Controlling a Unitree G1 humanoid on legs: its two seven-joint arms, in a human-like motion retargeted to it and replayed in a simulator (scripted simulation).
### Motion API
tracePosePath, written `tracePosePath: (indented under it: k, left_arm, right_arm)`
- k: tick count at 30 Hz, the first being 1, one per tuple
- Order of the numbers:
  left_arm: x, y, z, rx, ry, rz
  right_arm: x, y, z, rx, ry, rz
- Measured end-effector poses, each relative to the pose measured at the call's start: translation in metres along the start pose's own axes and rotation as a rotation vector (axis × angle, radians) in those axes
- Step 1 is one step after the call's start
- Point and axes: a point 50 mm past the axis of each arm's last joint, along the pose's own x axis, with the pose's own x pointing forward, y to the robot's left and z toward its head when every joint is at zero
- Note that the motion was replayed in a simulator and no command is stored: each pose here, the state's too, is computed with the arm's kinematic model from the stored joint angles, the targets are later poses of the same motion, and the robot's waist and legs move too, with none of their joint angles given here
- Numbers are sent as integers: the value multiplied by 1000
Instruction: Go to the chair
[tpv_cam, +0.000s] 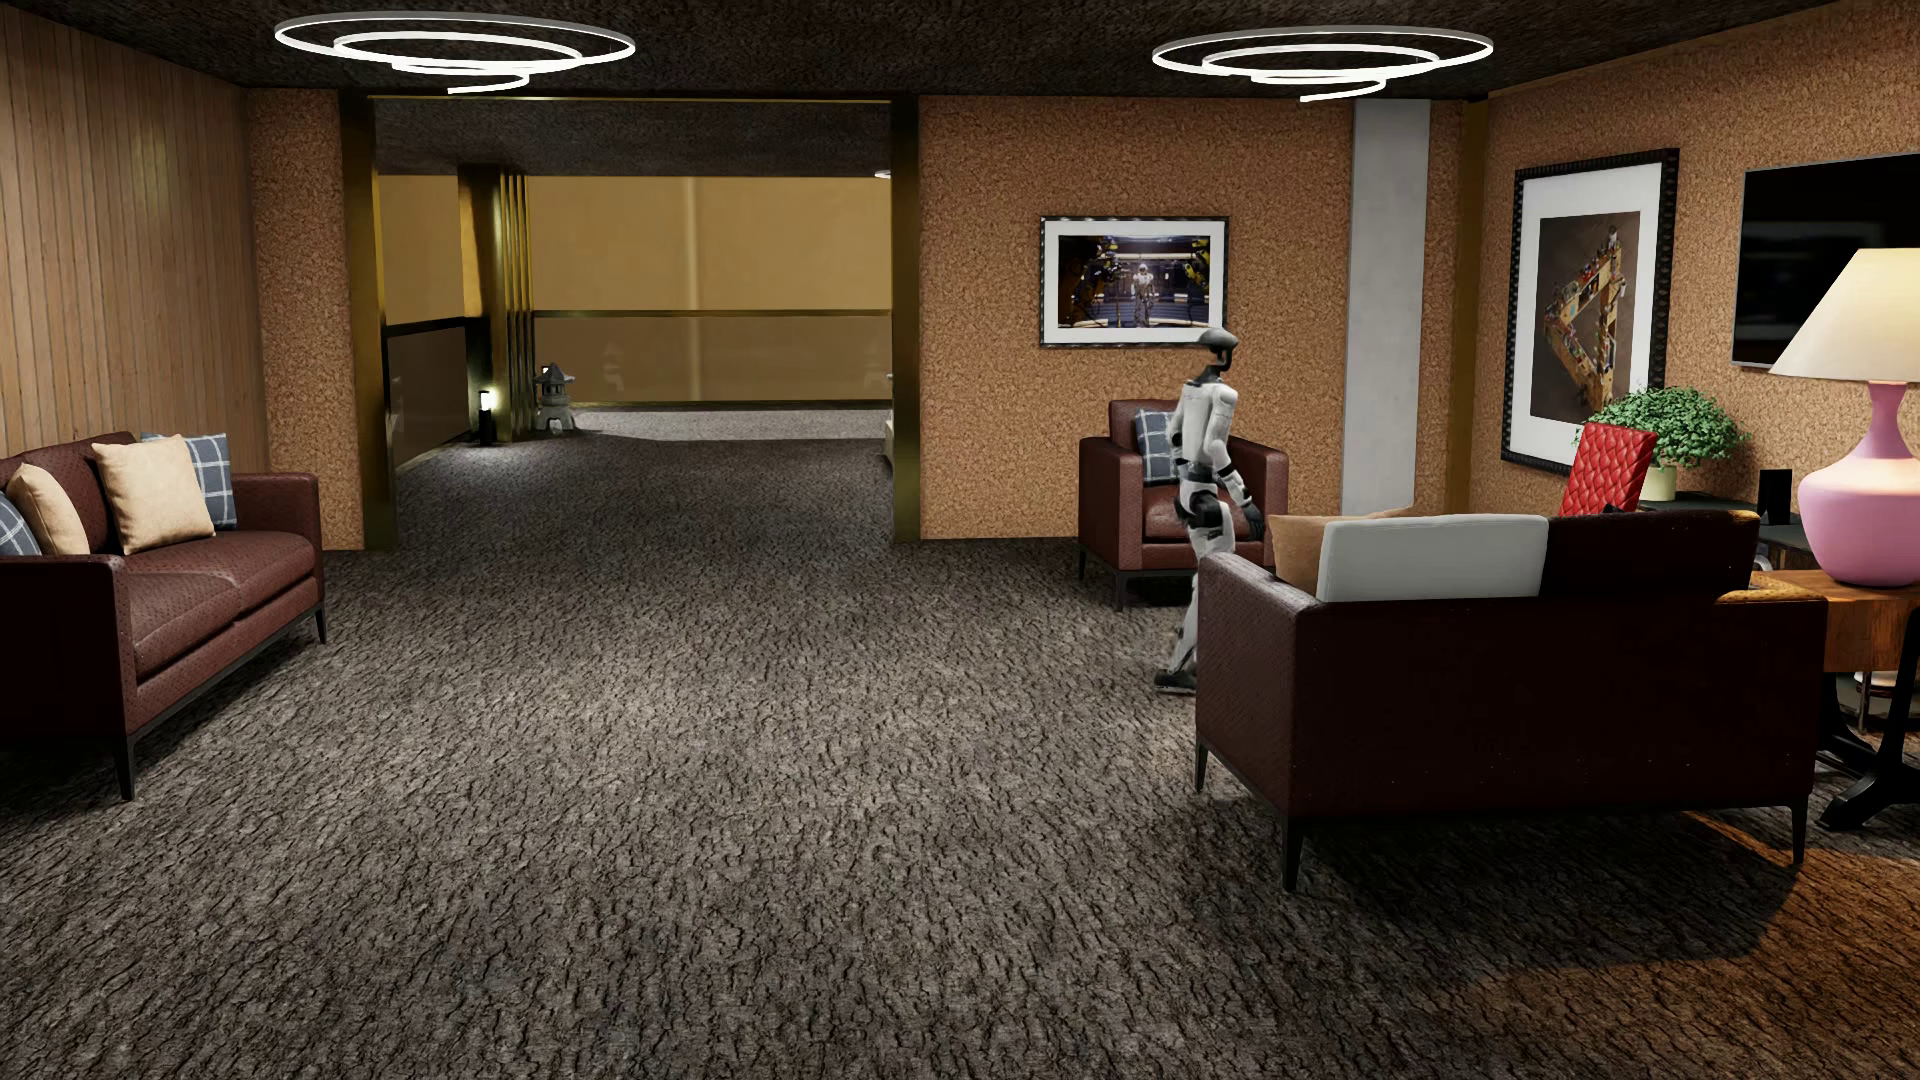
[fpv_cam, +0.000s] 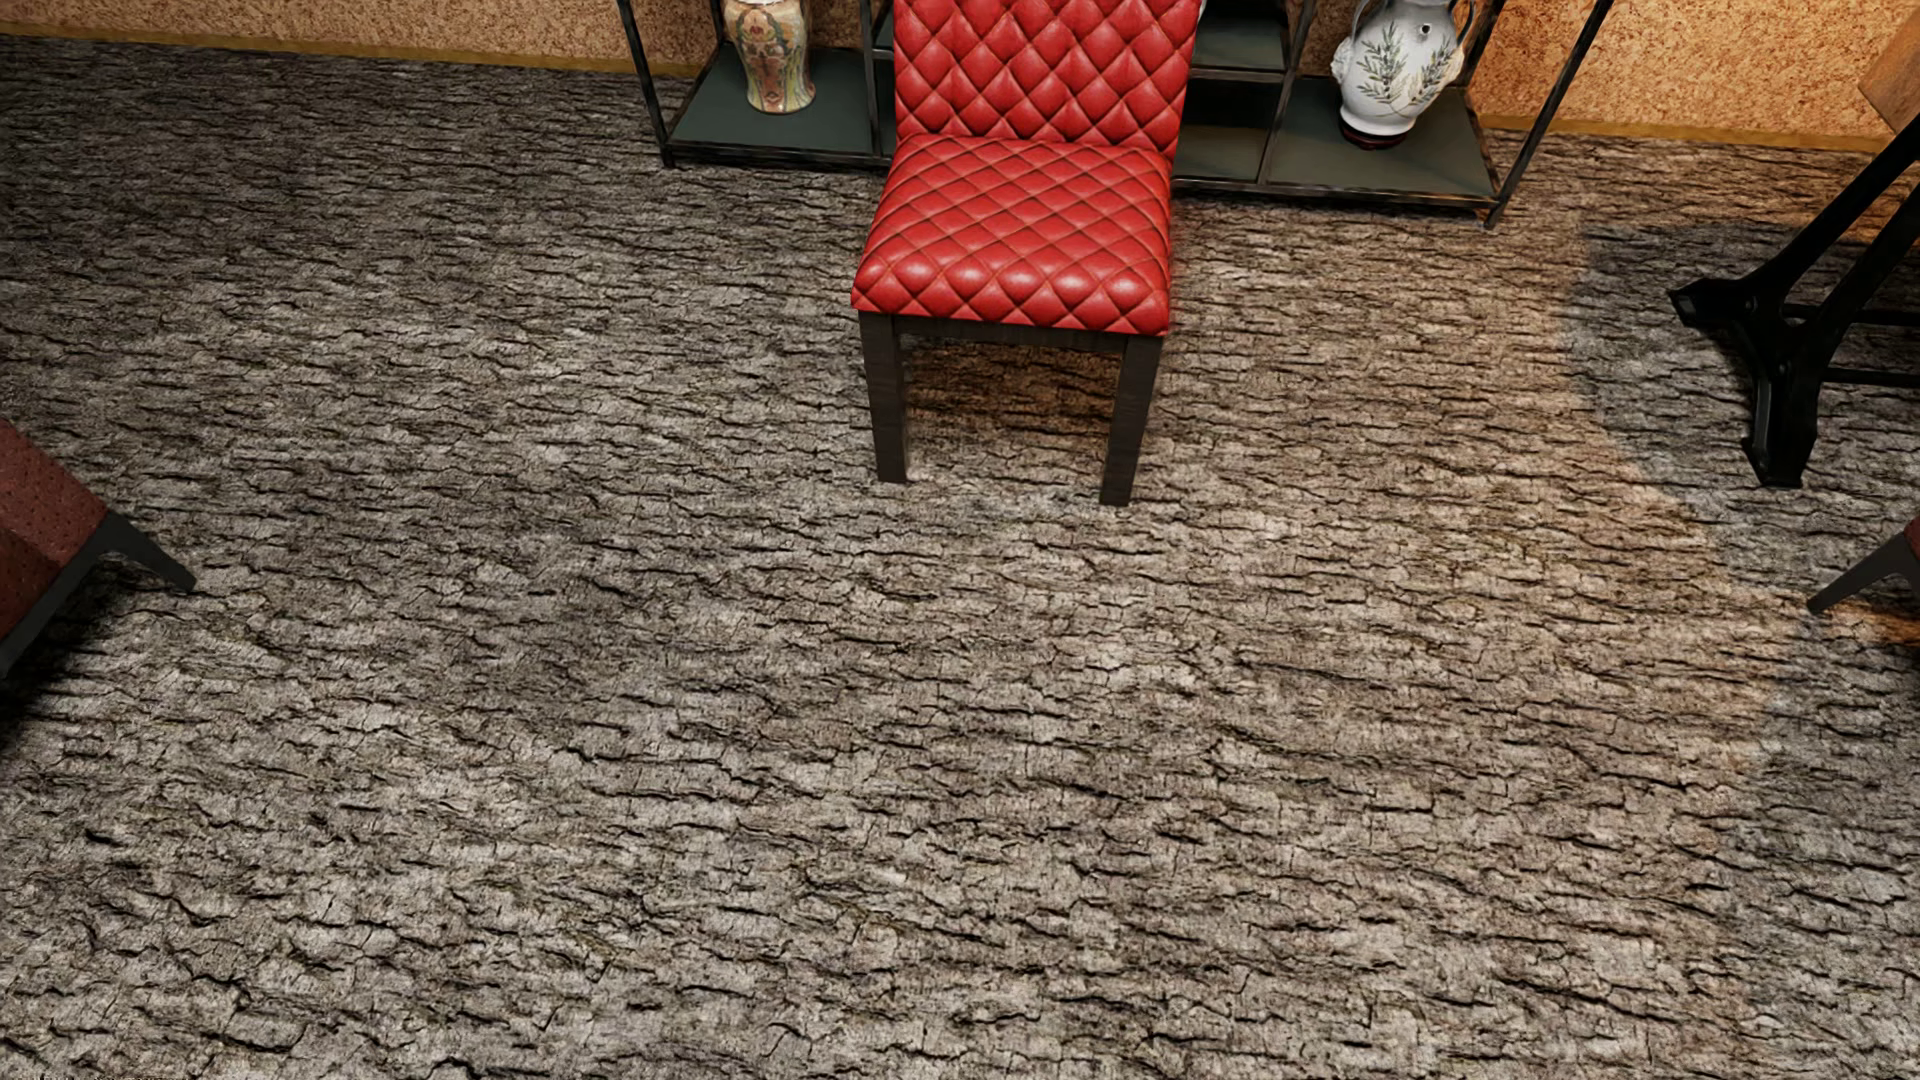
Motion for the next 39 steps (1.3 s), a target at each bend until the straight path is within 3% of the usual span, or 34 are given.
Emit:
tracePosePath:
  k: [3,12,15,22,27,39]
  left_arm:
    - [-1,18,20,33,-71,78]
    - [-21,81,85,17,-351,372]
    - [-23,82,88,36,-364,372]
    - [-10,53,52,133,-206,234]
    - [-7,38,38,181,-154,140]
    - [-10,47,64,199,-244,185]
  right_arm:
    - [-5,5,-1,101,10,-14]
    - [-15,12,-25,149,93,18]
    - [-17,18,-29,181,118,23]
    - [-11,19,4,23,-23,45]
    - [-8,12,21,77,-70,1]
    - [0,3,27,66,-40,-10]
